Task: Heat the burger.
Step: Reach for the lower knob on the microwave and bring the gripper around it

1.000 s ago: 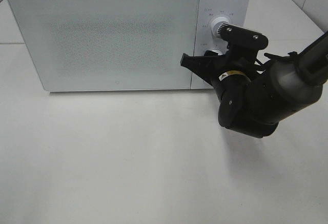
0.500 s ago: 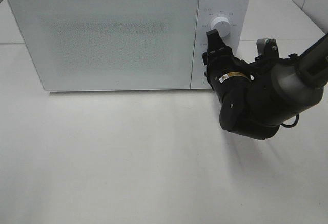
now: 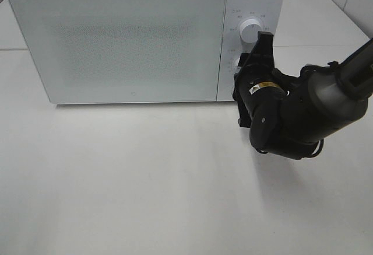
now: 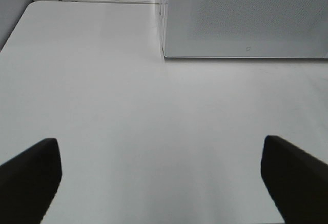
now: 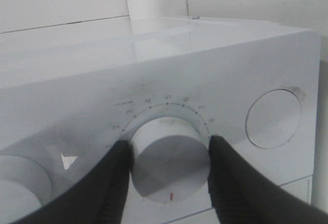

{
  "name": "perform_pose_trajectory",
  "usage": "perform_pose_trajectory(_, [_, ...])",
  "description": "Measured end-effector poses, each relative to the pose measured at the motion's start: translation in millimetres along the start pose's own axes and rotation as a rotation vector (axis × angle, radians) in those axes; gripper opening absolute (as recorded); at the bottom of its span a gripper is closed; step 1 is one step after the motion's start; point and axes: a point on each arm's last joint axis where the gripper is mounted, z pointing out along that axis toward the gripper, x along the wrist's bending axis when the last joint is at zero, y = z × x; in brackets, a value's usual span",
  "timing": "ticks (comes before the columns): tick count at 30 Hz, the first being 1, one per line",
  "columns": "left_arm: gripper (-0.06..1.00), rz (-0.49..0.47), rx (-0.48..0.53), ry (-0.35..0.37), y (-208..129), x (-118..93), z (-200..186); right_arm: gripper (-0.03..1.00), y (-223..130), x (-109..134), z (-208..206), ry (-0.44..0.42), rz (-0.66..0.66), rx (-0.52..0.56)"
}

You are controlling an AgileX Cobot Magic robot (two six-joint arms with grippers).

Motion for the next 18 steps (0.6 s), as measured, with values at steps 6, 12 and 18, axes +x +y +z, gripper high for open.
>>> perform_pose_trajectory(6, [0.97,0.000,0.000,0.000,0.0,0.0,0.0,0.44,0.0,0.0,0.0,0.000,0.005,0.000])
perform_pose_trajectory(12, [0.97,0.000,0.000,0.000,0.0,0.0,0.0,0.44,0.1,0.0,0.0,0.000,0.006,-0.001])
perform_pose_trajectory(18, [0.97,0.000,0.000,0.000,0.0,0.0,0.0,0.44,0.4,0.0,0.0,-0.001,-0.002,-0.004])
